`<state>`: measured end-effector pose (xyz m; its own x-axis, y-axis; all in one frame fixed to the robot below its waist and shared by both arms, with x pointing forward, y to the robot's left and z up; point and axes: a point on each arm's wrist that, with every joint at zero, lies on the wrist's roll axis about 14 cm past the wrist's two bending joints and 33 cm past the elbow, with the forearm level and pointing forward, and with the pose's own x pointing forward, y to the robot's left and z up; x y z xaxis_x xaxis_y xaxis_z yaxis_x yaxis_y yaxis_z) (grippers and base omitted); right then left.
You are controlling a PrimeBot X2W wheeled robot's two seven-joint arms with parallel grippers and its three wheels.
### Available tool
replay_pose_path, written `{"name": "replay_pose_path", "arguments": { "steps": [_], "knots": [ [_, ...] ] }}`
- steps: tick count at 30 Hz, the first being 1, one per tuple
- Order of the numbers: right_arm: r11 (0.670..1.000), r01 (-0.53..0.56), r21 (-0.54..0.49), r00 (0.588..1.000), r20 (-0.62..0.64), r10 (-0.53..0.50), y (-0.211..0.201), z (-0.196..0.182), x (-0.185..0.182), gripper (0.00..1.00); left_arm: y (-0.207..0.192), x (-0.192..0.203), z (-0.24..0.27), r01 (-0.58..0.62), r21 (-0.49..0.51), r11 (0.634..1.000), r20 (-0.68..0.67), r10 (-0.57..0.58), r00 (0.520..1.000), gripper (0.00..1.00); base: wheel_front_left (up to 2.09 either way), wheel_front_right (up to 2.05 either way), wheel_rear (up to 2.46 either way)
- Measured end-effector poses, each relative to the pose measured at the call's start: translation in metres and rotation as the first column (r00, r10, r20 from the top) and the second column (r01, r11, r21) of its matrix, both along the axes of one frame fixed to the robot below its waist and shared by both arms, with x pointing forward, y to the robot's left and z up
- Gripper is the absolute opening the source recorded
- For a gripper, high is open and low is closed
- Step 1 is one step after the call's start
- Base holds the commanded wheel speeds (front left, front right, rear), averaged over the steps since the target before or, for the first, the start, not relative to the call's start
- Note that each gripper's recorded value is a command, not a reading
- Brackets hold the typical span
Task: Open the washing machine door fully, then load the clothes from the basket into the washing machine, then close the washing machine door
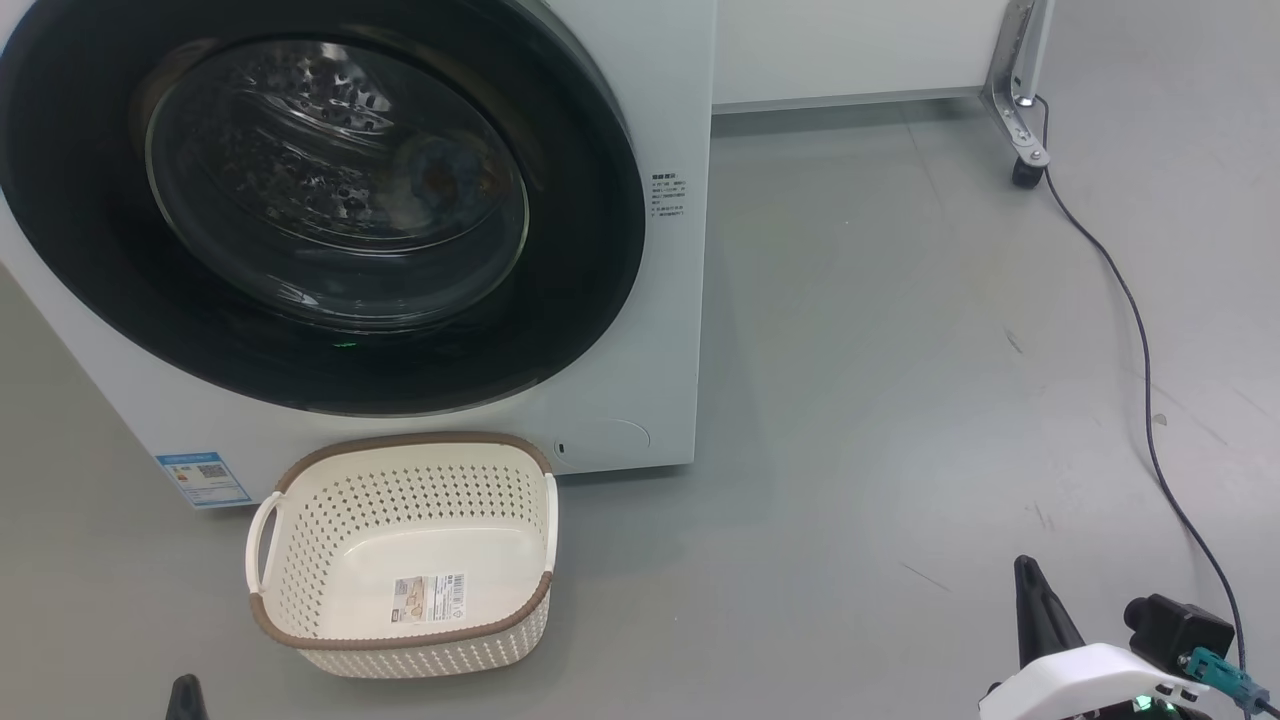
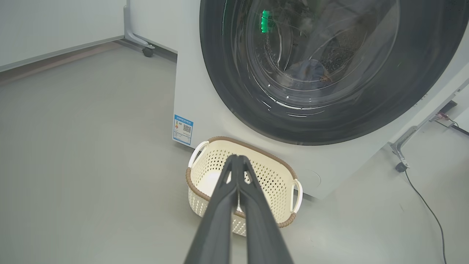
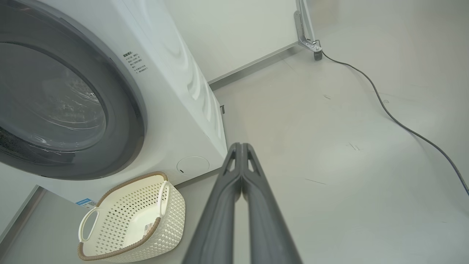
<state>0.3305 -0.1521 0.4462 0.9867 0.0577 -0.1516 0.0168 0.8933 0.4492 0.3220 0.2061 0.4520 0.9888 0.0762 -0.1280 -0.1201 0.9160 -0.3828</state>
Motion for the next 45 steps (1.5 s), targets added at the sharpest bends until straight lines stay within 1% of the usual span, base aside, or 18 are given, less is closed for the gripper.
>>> {"name": "replay_pose_path", "arguments": {
  "steps": [2,3,10,16,17,23,28,34,37,45],
  "knots": [
    [1.0,0.01,0.023,1.0,-0.002,-0.01,-0.002,0.001,0.001,0.0,0.0,0.002,0.0,-0.004,-0.025,1.0,-0.004,0.004,1.0,0.0,0.0,0.0,0.0],
    [0.999,0.02,0.045,1.0,-0.011,-0.019,-0.004,0.0,0.002,0.0,0.001,0.003,0.0,-0.011,-0.056,0.998,-0.003,0.011,1.0,0.0,0.0,0.0,0.0],
    [0.99,0.05,0.133,0.998,-0.031,-0.046,-0.009,0.0,0.006,0.0,0.002,0.008,-0.001,-0.029,-0.147,0.989,-0.013,0.028,1.0,0.0,0.0,0.0,0.0],
    [0.975,0.076,0.207,0.997,-0.047,-0.068,-0.014,0.0,0.008,0.0,0.002,0.011,-0.002,-0.042,-0.235,0.971,-0.021,0.038,0.999,0.0,0.0,0.0,0.0],
    [0.975,0.076,0.207,0.997,-0.047,-0.068,-0.014,0.0,0.008,0.0,0.002,0.011,-0.002,-0.042,-0.235,0.971,-0.021,0.038,0.999,0.0,0.0,0.0,0.0],
    [0.955,0.103,0.279,0.994,-0.06,-0.089,-0.018,0.001,0.012,0.0,0.001,0.015,0.0,-0.052,-0.312,0.949,-0.02,0.048,0.999,0.0,0.0,0.0,0.0],
    [0.933,0.119,0.341,0.992,-0.073,-0.1,-0.021,0.001,0.014,0.0,0.0,0.018,0.0,-0.057,-0.377,0.925,-0.022,0.053,0.998,0.0,0.0,0.0,0.0],
    [0.9,0.143,0.411,0.989,-0.084,-0.119,-0.026,0.003,0.018,0.0,-0.001,0.022,0.002,-0.062,-0.459,0.886,-0.021,0.058,0.998,0.0,0.0,0.0,0.0],
    [0.882,0.147,0.447,0.989,-0.085,-0.122,-0.027,0.004,0.019,0.0,-0.002,0.024,0.003,-0.063,-0.492,0.869,-0.019,0.062,0.998,0.0,0.0,0.0,0.0],
    [0.826,0.166,0.539,0.986,-0.092,-0.138,-0.032,0.007,0.024,0.0,-0.004,0.029,0.005,-0.062,-0.588,0.806,-0.015,0.065,0.998,0.0,0.0,0.0,0.0]
  ]
}}
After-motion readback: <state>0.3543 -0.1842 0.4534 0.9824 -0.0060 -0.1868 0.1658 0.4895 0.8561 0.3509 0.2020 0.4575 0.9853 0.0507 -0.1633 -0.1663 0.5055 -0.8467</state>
